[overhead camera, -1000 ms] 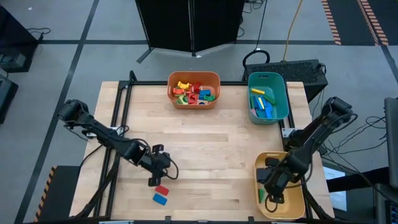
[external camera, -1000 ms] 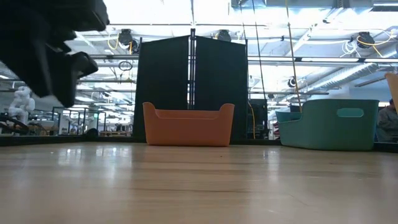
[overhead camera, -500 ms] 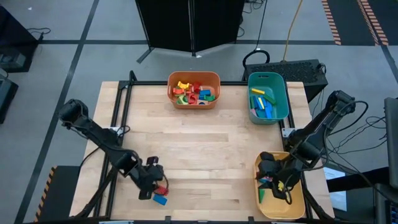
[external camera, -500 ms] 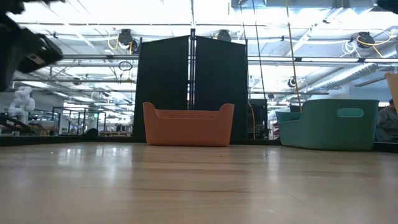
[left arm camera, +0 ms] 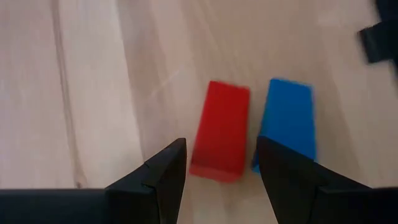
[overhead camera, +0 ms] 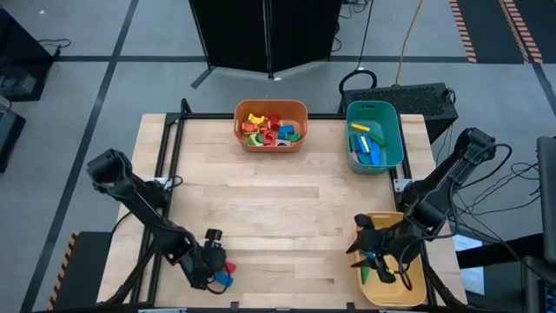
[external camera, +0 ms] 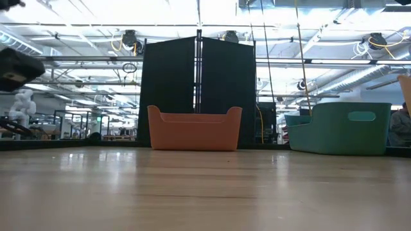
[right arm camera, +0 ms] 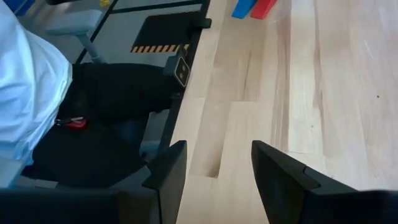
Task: Sort blocks by size
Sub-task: Put the red triangular block into the yellow bin, then put the blue triangular block into the yellow bin
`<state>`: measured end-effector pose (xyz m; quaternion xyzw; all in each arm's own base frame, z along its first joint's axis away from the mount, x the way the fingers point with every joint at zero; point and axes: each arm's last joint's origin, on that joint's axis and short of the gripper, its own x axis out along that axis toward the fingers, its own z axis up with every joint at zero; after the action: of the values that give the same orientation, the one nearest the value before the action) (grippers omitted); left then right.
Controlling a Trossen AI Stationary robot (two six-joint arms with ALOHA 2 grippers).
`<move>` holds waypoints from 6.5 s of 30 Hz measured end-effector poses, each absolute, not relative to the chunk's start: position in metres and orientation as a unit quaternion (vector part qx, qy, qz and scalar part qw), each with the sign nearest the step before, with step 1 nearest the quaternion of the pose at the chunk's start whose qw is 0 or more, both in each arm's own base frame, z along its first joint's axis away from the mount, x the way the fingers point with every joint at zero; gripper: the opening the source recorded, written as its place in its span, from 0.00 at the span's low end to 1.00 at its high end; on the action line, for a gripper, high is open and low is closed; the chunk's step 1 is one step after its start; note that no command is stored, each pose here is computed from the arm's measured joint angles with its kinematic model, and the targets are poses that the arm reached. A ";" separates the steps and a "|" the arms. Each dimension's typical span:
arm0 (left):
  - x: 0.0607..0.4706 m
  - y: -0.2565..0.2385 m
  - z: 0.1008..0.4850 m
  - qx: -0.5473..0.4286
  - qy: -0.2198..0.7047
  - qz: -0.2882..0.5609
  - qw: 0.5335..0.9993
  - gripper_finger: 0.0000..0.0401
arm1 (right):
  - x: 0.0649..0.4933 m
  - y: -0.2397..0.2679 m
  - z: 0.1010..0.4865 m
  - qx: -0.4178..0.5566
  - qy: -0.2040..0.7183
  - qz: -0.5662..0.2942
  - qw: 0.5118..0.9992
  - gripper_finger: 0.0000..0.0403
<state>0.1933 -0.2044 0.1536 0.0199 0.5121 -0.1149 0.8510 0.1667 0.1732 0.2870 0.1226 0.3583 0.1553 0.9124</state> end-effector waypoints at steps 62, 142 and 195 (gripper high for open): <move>0.323 -0.092 0.167 -0.167 0.294 -0.160 0.927 0.30 | 0.292 0.174 0.180 -0.317 0.293 0.060 0.900 0.41; 0.288 -0.110 0.194 -0.148 0.351 -0.142 0.914 0.60 | 0.233 0.164 0.244 -0.194 0.319 0.095 0.923 0.10; 0.192 -0.222 0.176 -0.029 0.435 -0.186 0.880 0.60 | 0.110 0.166 0.243 0.187 0.633 -0.097 0.745 0.33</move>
<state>0.1922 -0.2219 0.1759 -0.0291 0.4353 -0.1863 0.8803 0.1100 0.1665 0.2428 0.1870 0.6326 -0.0967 0.7453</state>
